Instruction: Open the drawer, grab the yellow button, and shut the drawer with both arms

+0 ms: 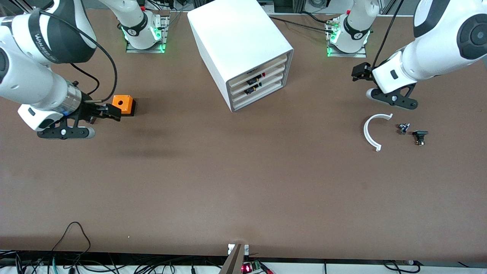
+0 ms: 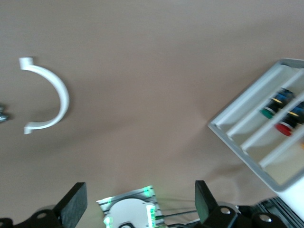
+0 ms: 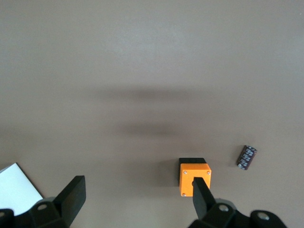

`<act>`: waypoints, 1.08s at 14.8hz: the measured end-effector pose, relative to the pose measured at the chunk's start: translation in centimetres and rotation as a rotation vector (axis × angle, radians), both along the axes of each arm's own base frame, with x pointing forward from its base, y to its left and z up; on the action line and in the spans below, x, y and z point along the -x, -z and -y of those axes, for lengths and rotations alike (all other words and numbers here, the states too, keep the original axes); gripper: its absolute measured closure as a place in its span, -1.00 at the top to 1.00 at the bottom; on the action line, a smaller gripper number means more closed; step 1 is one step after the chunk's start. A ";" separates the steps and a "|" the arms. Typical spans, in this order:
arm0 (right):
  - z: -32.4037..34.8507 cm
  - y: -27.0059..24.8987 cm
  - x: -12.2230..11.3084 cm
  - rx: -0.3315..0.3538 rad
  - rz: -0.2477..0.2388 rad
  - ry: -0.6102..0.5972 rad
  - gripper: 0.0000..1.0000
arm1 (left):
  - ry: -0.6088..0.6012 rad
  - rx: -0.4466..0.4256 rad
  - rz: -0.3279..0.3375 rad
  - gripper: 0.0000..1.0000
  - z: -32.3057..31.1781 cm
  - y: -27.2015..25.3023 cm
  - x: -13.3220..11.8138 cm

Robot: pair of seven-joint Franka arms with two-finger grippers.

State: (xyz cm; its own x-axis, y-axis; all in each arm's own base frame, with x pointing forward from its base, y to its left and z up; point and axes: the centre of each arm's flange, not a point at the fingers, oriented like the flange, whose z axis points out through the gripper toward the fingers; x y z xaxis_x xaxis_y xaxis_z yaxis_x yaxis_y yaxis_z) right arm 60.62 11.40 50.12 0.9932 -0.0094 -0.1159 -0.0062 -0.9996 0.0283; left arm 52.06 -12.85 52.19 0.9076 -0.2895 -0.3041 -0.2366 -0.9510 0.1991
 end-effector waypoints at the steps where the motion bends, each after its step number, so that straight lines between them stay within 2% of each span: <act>1: -0.7 0.2 0.1 0.005 -0.002 0.023 1.00 | 0.031 0.050 -0.016 1.00 0.4 0.7 -0.2; 4: -2.5 0.7 0.3 -0.006 -0.013 0.093 1.00 | 0.078 0.204 -0.070 1.00 1.6 3.3 -1.0; 6: -2.8 0.7 0.4 -0.028 -0.020 0.132 1.00 | 0.078 0.314 -0.081 1.00 2.4 5.3 -1.8; 9: -3.3 0.6 0.5 -0.031 -0.021 0.187 1.00 | 0.067 0.487 -0.065 1.00 3.3 8.4 -2.2; 13: -5.1 0.2 0.8 -0.022 -0.013 0.253 1.00 | 0.034 0.702 -0.040 1.00 4.3 12.4 -1.1; 16: -6.3 0.0 1.1 -0.017 -0.007 0.286 1.00 | 0.010 0.814 -0.026 1.00 4.5 15.1 0.1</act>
